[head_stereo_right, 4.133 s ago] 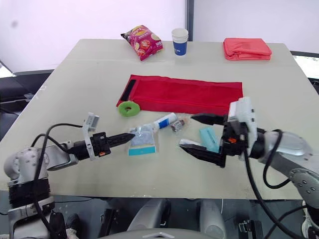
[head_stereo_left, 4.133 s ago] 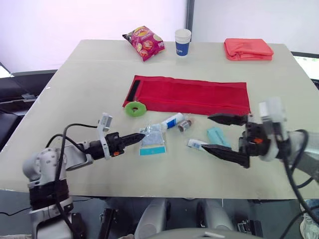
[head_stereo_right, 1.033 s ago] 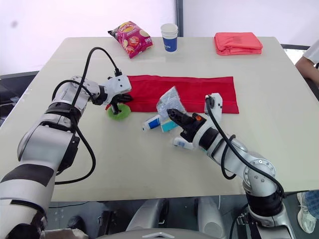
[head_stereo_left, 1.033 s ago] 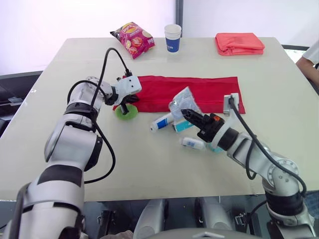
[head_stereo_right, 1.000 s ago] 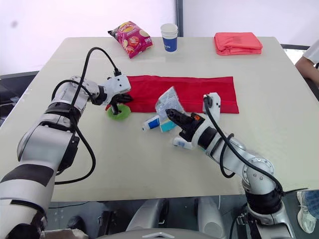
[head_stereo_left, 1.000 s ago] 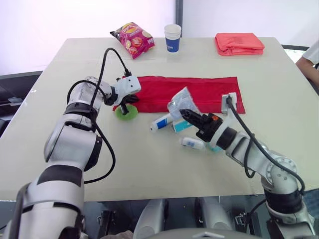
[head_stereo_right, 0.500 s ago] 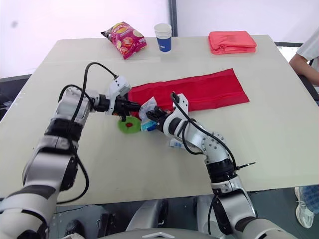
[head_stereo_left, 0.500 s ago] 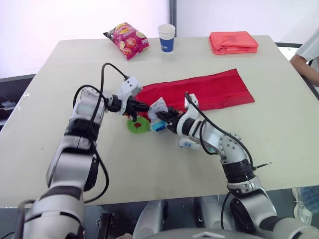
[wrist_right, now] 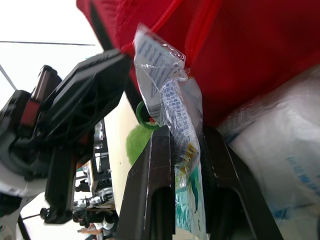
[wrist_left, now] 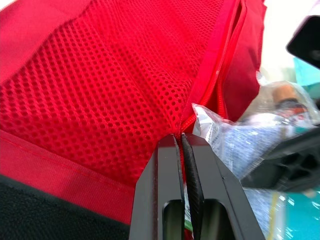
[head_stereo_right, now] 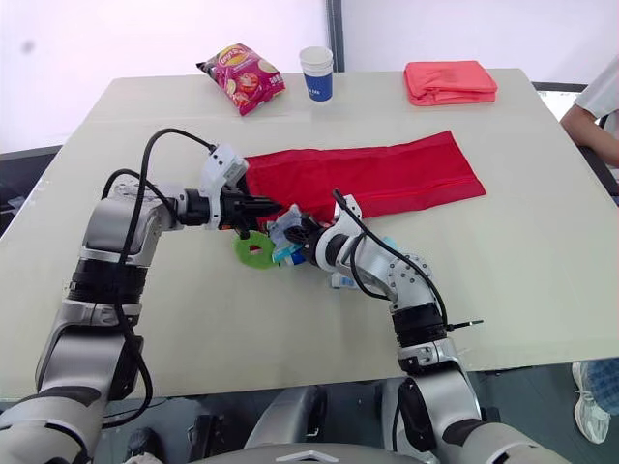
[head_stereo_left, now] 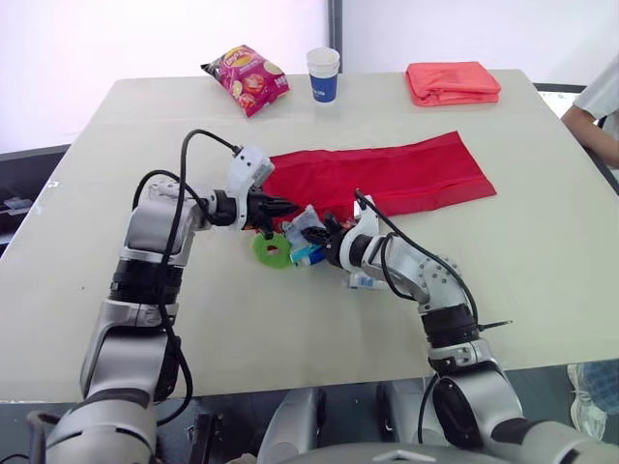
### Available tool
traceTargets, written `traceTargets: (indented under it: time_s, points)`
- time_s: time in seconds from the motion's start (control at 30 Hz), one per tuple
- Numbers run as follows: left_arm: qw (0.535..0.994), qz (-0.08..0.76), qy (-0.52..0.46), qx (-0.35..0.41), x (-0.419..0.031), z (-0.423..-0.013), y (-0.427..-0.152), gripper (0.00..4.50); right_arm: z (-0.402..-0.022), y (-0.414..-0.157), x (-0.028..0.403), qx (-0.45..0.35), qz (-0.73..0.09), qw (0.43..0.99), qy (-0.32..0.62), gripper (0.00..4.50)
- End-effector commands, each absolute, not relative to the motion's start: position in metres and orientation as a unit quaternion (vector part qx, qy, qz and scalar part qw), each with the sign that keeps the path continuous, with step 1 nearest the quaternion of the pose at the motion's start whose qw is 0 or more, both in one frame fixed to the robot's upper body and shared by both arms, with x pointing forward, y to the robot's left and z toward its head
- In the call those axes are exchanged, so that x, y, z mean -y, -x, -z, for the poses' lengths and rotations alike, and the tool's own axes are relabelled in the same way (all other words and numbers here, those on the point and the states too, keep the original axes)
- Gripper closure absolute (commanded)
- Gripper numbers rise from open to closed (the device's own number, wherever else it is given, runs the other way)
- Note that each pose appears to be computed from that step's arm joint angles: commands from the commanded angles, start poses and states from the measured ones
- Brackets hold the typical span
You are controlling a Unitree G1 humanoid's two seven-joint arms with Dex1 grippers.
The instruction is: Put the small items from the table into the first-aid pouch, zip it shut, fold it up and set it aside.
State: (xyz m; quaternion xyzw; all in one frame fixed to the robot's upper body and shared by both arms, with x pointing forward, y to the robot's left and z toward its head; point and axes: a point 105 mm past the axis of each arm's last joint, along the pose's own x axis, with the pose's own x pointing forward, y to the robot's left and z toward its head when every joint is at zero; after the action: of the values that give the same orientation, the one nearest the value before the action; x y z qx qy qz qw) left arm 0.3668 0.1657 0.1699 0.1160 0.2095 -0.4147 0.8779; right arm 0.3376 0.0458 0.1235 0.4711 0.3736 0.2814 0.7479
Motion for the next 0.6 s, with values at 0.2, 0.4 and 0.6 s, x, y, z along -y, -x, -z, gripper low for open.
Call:
traceTargets:
  time_s: [0.2,0.4,0.6]
  points:
    - [0.876,0.426,-0.112,-0.197,-0.166,-0.174,-0.355,4.5,-0.138,-0.359,-0.066,-0.366,-0.262,0.728,-0.517,4.44]
    - [0.88,0.423,-0.094,-0.196,-0.166,-0.177,-0.359,4.5,-0.148,-0.353,-0.082,-0.362,-0.296,0.721,-0.511,4.44]
    - [0.868,0.436,-0.075,-0.225,-0.165,-0.168,-0.35,4.5,-0.154,-0.341,-0.102,-0.348,-0.356,0.716,-0.49,4.44]
